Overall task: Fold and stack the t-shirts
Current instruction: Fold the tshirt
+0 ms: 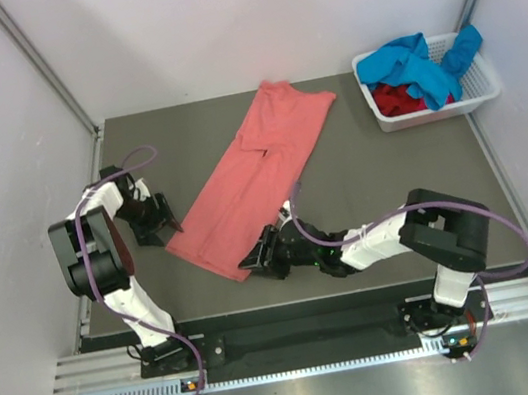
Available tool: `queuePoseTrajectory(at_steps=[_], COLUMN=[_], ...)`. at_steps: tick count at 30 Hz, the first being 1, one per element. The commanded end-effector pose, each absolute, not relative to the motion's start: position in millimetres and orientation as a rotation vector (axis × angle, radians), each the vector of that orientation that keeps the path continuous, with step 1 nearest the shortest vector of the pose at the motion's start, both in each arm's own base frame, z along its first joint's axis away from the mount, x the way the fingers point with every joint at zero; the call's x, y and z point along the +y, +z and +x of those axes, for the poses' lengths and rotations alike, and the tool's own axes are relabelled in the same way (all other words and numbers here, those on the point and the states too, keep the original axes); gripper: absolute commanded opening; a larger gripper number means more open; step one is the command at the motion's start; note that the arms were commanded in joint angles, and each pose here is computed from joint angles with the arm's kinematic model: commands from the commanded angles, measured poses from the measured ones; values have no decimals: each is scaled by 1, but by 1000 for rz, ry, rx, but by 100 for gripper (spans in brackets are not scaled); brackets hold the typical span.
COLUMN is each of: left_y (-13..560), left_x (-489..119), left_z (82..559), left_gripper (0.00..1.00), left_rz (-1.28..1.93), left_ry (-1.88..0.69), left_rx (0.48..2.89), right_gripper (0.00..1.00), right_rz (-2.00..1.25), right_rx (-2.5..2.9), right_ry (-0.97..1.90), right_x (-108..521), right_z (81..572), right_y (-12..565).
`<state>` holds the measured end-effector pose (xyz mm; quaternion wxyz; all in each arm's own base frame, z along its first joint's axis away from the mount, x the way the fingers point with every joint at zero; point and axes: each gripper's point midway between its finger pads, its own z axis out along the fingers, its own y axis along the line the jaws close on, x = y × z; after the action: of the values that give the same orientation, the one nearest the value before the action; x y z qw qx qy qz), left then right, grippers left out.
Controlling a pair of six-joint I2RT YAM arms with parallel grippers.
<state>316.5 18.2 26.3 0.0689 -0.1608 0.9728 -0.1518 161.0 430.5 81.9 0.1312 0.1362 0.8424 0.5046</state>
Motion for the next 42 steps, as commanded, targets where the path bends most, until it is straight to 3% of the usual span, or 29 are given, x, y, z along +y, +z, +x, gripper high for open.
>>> queuePoseTrajectory(at_steps=[1, 16, 19, 24, 26, 31, 42], left_y=[18, 25, 26, 36, 43, 78, 118], left_x=[26, 24, 22, 20, 19, 14, -40], left_z=[304, 309, 309, 310, 308, 304, 249], left_gripper=[73, 74, 73, 72, 73, 76, 79], left_rz=[-509, -506, -516, -596, -679, -843, -800], left_ry=[-377, -396, -404, -402, -392, -395, -561], left_rx=[2955, 2913, 2910, 2866, 2833, 2653, 2493], right_gripper=[50, 50, 47, 31, 19, 0, 0], right_rz=[548, 729, 722, 706, 694, 555, -202], right_rx=[2374, 2482, 2505, 2551, 2567, 2613, 2709], right_ry=[1509, 1334, 1297, 1224, 1204, 1135, 1003], right_x=[444, 443, 441, 426, 419, 394, 309], right_z=[165, 166, 169, 169, 171, 170, 124], right_y=[88, 20, 11, -3, -8, -12, 8])
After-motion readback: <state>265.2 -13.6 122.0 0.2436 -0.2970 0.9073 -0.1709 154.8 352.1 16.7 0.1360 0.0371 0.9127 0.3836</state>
